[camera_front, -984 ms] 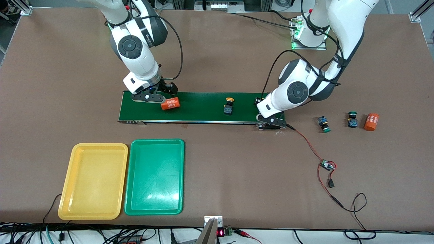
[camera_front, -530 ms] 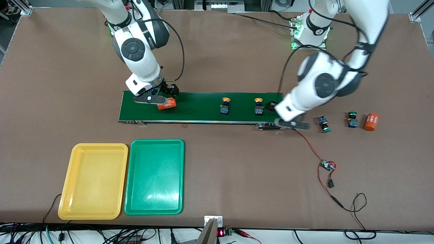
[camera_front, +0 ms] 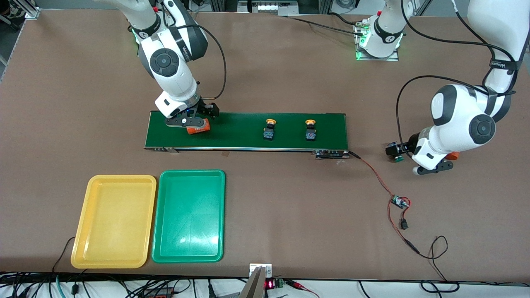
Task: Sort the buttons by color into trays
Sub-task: 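Carry another green-cap button onto the belt with the left gripper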
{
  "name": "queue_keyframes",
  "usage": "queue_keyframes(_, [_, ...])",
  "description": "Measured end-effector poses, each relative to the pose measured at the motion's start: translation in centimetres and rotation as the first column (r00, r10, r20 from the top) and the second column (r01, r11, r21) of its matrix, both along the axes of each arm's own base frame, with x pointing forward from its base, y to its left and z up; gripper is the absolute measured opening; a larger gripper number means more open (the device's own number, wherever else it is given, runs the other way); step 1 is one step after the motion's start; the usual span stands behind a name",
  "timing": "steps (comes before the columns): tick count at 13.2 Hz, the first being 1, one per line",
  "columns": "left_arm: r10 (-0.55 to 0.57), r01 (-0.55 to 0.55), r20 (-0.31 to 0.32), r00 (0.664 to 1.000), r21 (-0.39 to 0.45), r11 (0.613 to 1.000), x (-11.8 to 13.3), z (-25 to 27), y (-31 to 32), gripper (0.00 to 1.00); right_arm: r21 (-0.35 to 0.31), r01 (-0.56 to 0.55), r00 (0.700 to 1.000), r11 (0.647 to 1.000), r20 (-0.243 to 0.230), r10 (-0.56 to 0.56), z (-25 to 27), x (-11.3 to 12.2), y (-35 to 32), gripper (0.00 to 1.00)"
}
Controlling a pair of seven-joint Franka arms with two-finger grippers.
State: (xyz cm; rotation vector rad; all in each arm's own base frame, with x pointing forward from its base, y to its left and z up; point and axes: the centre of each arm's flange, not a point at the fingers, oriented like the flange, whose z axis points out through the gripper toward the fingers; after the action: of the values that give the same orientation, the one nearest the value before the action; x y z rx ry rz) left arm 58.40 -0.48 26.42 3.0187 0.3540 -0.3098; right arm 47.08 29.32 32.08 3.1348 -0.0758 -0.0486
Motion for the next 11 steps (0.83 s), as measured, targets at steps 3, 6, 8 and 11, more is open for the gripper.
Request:
queue_keyframes(3, [-0.008,0.007,-0.084,0.996,-0.006,1.000,-2.0,-4.3,-0.2,1.00,0.001,-0.001,1.000,1.000,0.002,0.001,0.1,0.0,0.1,1.00])
queue_keyframes(6, [0.011,-0.013,-0.106,0.994,-0.018,1.000,-2.5,-7.0,0.6,1.00,0.006,0.004,1.000,1.000,0.011,-0.004,0.3,0.6,0.8,1.00])
queue_keyframes(8, [0.031,-0.032,-0.102,0.994,-0.014,0.999,-2.5,-7.5,1.6,1.00,0.008,0.024,1.000,1.000,0.017,-0.025,0.1,0.9,2.3,1.00])
queue_keyframes(11, [0.042,-0.043,-0.084,0.996,-0.010,0.999,-2.3,-8.4,2.4,1.00,0.005,0.035,0.999,0.999,0.017,-0.035,-0.5,1.3,3.3,1.00])
